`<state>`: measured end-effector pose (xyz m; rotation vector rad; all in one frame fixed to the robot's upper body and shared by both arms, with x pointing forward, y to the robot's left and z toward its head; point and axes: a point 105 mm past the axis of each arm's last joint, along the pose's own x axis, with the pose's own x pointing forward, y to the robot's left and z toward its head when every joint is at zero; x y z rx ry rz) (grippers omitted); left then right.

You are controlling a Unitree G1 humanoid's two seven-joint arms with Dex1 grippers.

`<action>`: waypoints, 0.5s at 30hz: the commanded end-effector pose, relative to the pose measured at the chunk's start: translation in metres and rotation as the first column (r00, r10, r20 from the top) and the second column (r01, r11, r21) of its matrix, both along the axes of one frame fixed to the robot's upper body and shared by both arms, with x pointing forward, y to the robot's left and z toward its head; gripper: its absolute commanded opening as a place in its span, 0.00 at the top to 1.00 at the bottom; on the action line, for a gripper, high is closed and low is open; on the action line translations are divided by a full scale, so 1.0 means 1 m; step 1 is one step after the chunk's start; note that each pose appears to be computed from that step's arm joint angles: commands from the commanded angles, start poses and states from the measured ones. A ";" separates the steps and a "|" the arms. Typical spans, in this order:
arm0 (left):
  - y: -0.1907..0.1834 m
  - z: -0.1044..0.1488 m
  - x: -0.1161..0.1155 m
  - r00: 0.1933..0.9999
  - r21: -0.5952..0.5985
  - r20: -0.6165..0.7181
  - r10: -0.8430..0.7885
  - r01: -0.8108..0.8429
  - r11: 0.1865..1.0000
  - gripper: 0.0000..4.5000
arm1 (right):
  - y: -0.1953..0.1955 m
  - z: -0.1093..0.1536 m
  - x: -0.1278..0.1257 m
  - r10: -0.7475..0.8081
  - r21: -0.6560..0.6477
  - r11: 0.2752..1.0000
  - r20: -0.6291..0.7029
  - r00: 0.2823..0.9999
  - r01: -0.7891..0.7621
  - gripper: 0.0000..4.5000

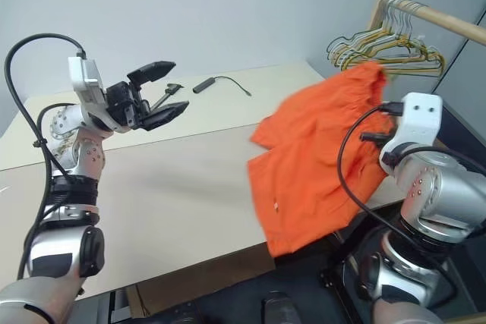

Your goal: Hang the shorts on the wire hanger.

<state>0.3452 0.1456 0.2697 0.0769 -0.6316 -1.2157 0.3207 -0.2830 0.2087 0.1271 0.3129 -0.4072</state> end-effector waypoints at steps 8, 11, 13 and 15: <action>-0.009 0.014 -0.013 0.998 -0.209 -0.002 0.067 -0.066 0.976 0.00 | -0.031 0.034 -0.003 -0.370 0.011 0.929 -0.009 0.929 0.370 0.98; -0.010 0.010 -0.017 0.997 -0.211 -0.008 0.077 -0.077 0.974 0.00 | -0.036 0.039 0.007 -0.371 0.005 0.929 0.004 0.929 0.371 0.98; -0.011 0.007 -0.020 0.996 -0.203 -0.012 0.084 -0.085 0.976 0.00 | -0.040 0.041 0.012 -0.371 0.012 0.928 0.005 0.928 0.371 0.98; -0.011 0.006 -0.022 0.995 -0.196 -0.017 0.093 -0.095 0.976 0.00 | -0.045 0.044 0.017 -0.380 0.016 0.925 0.014 0.925 0.379 0.98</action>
